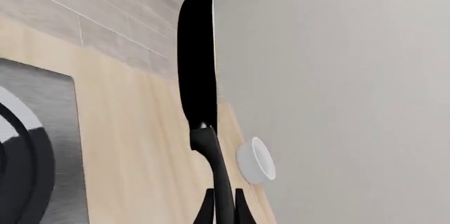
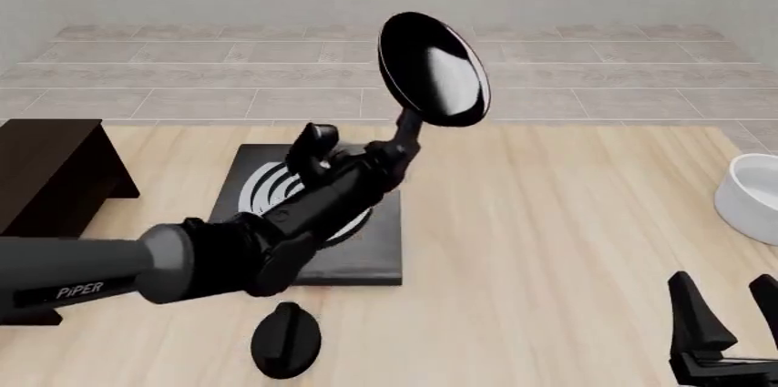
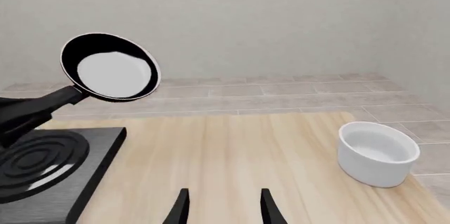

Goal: Put the frying pan on top of the cabinet.

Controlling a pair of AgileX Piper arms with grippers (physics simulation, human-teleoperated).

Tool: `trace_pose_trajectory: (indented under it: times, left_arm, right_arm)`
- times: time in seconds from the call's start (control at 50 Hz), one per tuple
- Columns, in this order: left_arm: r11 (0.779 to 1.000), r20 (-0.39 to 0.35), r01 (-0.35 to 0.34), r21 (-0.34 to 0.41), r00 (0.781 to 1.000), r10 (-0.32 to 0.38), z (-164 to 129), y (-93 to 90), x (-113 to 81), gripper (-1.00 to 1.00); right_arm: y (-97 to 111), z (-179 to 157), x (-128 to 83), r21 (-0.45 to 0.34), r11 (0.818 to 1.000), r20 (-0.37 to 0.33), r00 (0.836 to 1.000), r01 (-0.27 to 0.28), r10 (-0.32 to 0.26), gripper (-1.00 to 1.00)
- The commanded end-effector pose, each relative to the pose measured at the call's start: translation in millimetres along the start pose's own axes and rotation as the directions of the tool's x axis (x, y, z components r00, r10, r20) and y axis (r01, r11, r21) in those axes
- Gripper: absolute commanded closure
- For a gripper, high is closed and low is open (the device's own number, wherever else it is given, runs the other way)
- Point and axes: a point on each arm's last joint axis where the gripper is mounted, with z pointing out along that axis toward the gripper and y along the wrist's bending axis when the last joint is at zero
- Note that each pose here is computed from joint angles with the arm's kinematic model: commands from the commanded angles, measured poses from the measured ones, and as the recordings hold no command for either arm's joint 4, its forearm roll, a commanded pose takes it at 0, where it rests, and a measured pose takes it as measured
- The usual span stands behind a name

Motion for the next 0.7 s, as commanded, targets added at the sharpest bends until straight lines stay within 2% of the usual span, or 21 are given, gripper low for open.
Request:
trace_pose_trajectory:
  times: [0.02, 0.1, 0.22, 0.26, 0.36, 0.68, 0.7]
  left_arm:
    - [1.0, 0.154, 0.006, 0.019, 0.988, -0.009, -52.1, -8.0, -55.1, 1.0]
    - [1.0, 0.21, 0.011, 0.023, 0.978, -0.016, -77.3, -13.3, -71.7, 1.0]
    - [0.999, 0.251, 0.031, 0.03, 0.967, -0.038, -102.8, -14.4, -79.2, 1.0]
    - [0.998, 0.276, 0.054, 0.027, 0.959, -0.059, -113.6, -10.9, -83.0, 1.0]
    - [0.998, 0.333, 0.057, 0.023, 0.941, -0.061, -139.7, -12.4, -93.2, 1.0]
    - [0.996, 0.432, 0.085, 0.019, 0.898, -0.085, -191.0, -10.5, -99.4, 1.0]
    - [0.996, 0.451, 0.09, 0.011, 0.888, -0.085, -196.1, -8.1, -101.1, 1.0]
  right_arm:
    - [0.1, -0.3, -0.3, -0.001, 1.0, 0.001, 1.0, 0.001, -0.001, -1.0]
    - [0.1, -1.1, -0.5, -0.002, 1.0, 0.002, 1.0, 0.004, -0.004, -1.0]
    - [0.2, -1.6, -0.2, -0.003, 1.0, 0.003, 1.0, 0.009, -0.009, -1.0]
    - [0.3, -2.1, 0.1, -0.004, 1.0, 0.003, 1.0, 0.01, -0.01, -1.0]
    - [0.4, -2.1, 0.3, -0.007, 1.0, 0.002, 1.0, 0.014, -0.014, -1.0]
    - [0.6, -2.8, -3.1, -0.009, 1.0, 0.0, 1.0, 0.019, -0.019, -1.0]
    - [0.7, -2.6, -3.6, -0.009, 1.0, 0.0, 1.0, 0.02, -0.02, -1.0]
